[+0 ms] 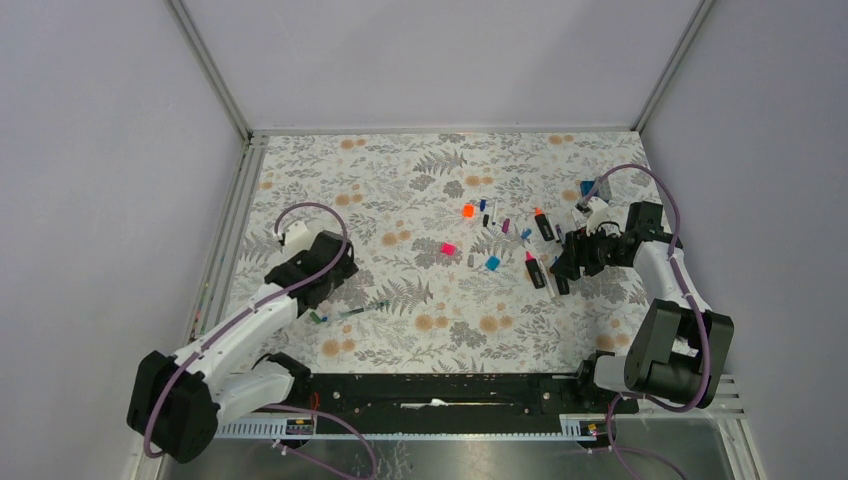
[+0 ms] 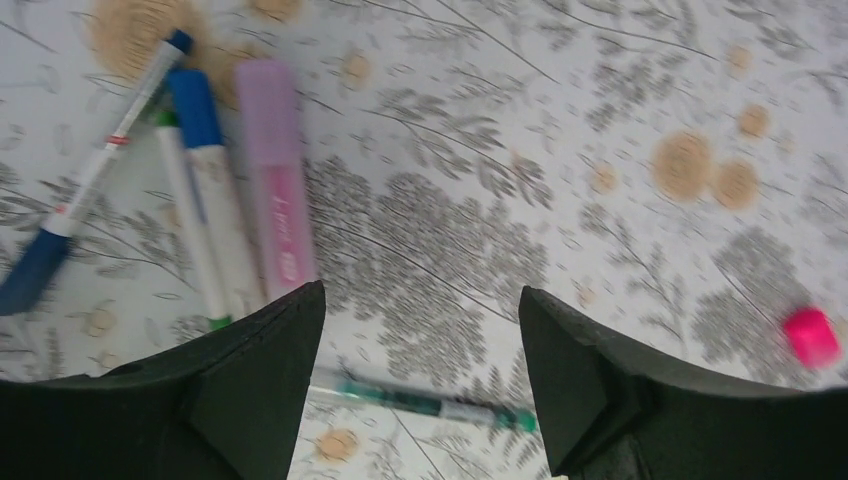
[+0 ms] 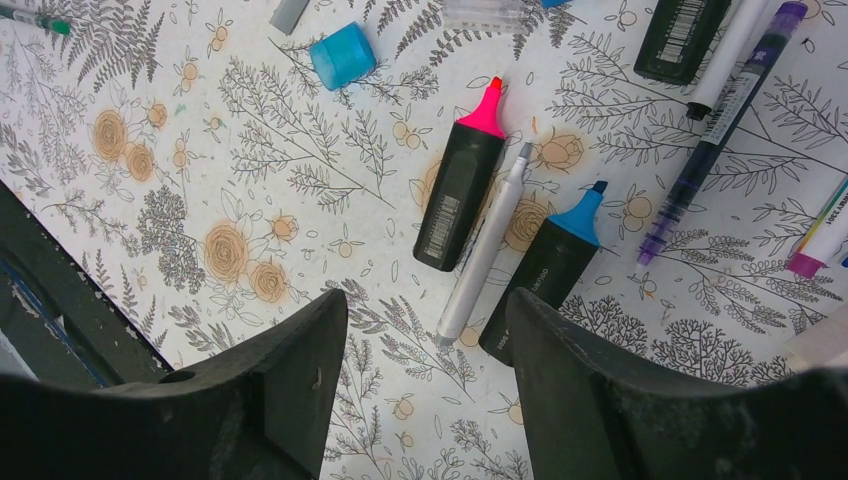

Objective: Open the pen caps
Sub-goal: Pick up the pen from the center of the board.

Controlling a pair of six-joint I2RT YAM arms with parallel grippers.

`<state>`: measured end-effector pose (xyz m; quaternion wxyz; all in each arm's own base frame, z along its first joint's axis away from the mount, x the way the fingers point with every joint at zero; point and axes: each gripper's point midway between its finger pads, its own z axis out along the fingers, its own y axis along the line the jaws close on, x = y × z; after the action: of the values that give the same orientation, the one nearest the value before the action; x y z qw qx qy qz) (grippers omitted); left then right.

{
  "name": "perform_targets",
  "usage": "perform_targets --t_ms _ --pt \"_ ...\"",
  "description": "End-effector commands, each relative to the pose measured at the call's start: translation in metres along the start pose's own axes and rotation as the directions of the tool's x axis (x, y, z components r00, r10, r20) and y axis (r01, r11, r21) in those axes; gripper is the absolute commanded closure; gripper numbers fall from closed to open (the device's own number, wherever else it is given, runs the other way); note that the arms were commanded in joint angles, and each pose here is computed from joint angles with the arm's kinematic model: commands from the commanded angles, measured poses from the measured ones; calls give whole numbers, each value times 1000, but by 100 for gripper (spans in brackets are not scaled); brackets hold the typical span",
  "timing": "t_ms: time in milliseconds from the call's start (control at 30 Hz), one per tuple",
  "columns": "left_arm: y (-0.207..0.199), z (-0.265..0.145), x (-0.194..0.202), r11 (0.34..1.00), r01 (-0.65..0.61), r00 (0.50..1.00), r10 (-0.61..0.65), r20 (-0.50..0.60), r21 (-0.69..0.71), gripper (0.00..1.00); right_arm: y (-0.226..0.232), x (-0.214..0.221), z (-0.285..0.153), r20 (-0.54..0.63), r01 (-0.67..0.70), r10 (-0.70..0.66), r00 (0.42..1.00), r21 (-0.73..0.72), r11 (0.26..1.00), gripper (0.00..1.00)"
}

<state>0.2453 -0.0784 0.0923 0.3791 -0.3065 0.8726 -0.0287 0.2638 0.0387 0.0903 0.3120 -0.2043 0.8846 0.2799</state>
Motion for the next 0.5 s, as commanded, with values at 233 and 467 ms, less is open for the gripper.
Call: perform_targets --t_ms 233,467 --pt "38 42 -21 981 -100 994 91 -66 -165 31 5 -3 -1 23 27 -26 999 -20 999 34" --pt "49 56 -12 971 -115 989 93 -112 -207 41 5 -3 -1 22 27 -27 999 -20 999 33"
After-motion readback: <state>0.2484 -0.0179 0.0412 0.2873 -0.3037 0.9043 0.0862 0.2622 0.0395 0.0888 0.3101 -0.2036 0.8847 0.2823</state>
